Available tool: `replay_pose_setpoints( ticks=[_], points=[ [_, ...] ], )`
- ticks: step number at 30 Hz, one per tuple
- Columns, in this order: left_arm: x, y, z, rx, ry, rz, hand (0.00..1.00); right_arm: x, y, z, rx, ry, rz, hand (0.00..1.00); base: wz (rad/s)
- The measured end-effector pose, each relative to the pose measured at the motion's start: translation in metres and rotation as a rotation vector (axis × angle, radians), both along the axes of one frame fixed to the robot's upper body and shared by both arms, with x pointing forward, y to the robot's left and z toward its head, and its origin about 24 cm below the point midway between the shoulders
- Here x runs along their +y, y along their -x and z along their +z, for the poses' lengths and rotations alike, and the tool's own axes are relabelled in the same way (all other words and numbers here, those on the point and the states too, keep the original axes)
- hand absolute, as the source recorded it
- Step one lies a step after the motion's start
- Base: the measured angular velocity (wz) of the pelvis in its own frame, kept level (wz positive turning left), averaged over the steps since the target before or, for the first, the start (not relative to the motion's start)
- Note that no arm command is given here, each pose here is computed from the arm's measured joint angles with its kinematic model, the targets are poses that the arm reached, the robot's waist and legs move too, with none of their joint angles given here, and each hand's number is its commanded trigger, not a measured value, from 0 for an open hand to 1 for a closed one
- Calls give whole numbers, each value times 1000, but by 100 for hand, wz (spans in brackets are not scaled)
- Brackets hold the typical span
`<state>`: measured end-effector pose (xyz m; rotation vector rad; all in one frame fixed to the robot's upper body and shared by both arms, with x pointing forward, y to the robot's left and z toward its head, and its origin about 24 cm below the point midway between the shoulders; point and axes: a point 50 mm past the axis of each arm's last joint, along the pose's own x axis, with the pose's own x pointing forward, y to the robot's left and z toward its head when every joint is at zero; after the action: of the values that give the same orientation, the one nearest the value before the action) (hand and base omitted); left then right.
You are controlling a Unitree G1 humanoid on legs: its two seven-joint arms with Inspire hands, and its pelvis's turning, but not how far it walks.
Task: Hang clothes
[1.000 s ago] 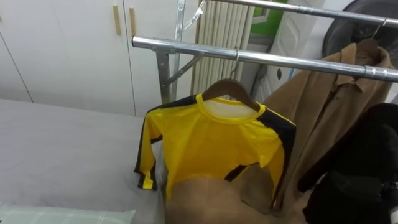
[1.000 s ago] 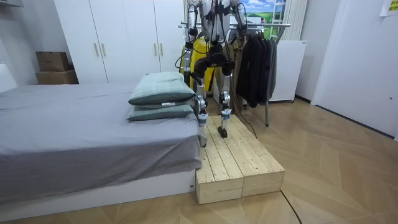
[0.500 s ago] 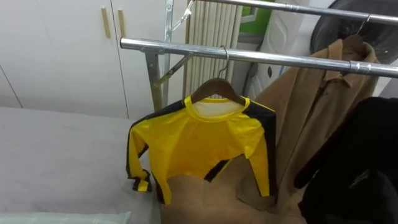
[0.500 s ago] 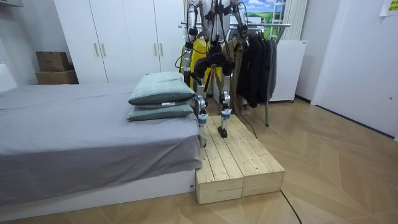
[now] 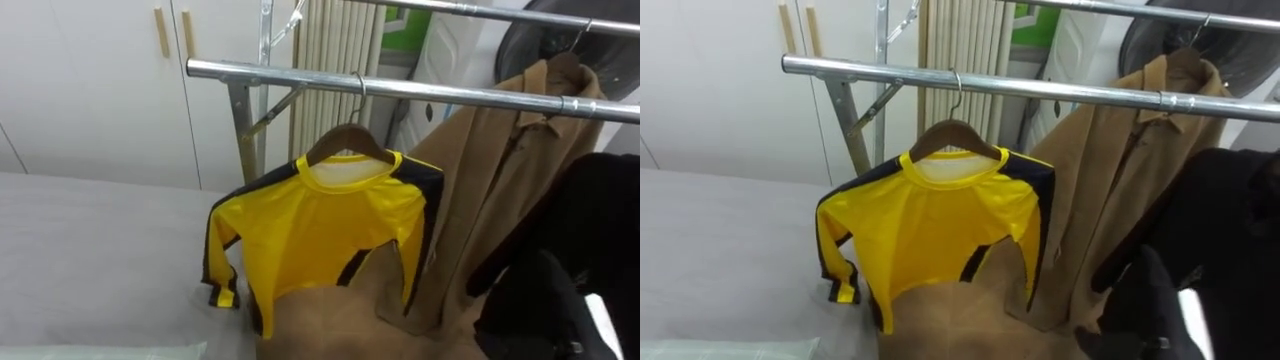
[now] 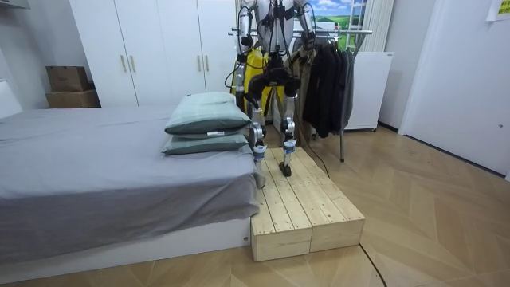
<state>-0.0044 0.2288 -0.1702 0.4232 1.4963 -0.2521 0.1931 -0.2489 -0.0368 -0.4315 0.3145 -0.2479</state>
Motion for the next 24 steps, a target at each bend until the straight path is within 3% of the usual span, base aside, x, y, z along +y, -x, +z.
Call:
replay_pose_setpoints(
  ticks=[17, 24],
  points=[
    [-9, 0, -2, -15, -4, 18, 0, 19, 67, -79, 403, -283, -22, 0, 1],
    [-13, 1, -3, -16, -8, 20, 0, 40, 102, -108, 600, -427, 22, 0, 0]
  ],
)
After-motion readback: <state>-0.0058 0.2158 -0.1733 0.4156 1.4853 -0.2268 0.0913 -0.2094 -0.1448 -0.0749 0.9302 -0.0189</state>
